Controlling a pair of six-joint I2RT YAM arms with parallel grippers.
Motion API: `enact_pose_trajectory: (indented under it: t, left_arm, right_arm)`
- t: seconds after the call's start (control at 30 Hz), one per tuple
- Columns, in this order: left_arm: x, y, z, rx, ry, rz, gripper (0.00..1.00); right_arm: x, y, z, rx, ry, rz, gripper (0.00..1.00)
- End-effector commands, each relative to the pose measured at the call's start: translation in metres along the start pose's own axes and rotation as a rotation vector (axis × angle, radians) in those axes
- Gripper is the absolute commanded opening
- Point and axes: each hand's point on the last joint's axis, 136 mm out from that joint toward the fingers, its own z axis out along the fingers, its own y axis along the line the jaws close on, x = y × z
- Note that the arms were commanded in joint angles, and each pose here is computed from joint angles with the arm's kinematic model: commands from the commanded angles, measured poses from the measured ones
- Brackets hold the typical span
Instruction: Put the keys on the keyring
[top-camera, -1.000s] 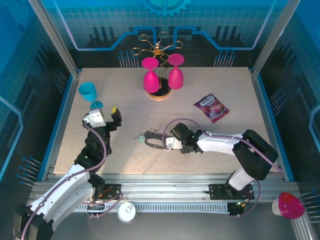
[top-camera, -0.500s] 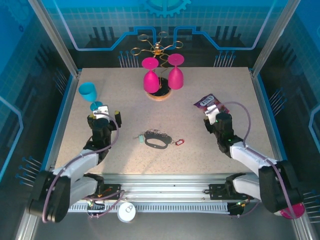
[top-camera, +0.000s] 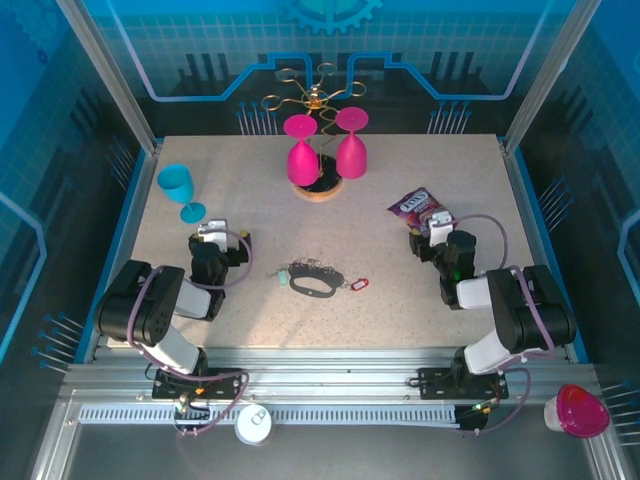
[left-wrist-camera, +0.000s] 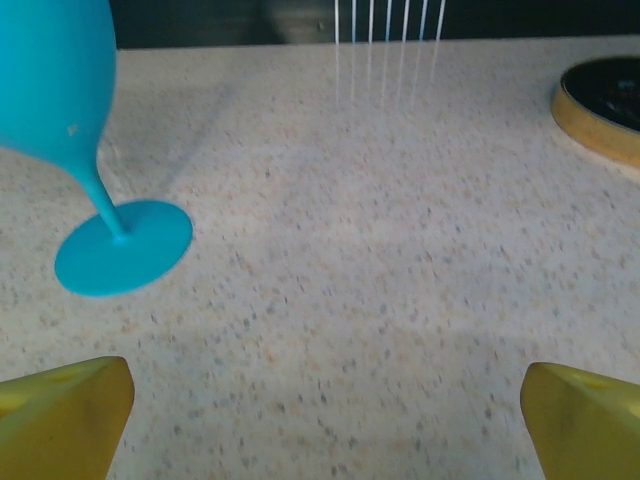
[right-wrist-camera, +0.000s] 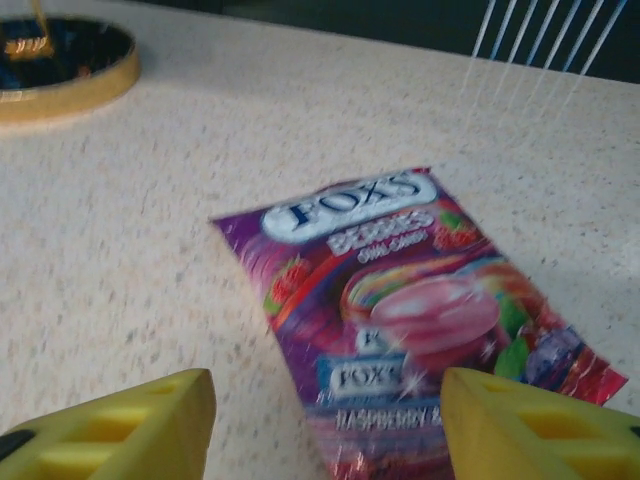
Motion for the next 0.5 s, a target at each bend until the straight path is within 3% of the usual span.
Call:
enact_pose_trajectory:
  t: [0.0, 0.13, 0.2, 0.3, 0.47]
  left_arm:
    - [-0.0257, 0.0025, 0.0122, -0.031, -0.030, -0.026, 0.99]
    - [-0.0238, 0.0038, 0.0135, -0.019, -0.014, -0.044, 0.99]
    - [-0.0208, 0.0081, 0.0205, 0.056, 0.048, -0.115, 0.99]
    - [-0.0213, 0.0024, 0.0217, 0.069, 0.048, -0.089, 0.99]
    - [-0.0224, -0.0006, 0.0196, 0.072, 0.030, -0.070, 0.99]
  right_arm:
    - [-0.0142, -0.0163, 0.0058, 0.062, -0.026, 0.052, 0.73]
    - [-0.0134, -0.0164, 0.0058, 0.064, -0.020, 0.051, 0.75]
    - [-0.0136, -0.0152, 0.0059, 0.061, -0.021, 0.050, 0.84]
    - [-0.0141, -0.0159, 0.0061, 0.065, -0.021, 0.048, 1.00]
    - [-0.0142, -0.0141, 0.0063, 0.062, -0.022, 0.041, 1.00]
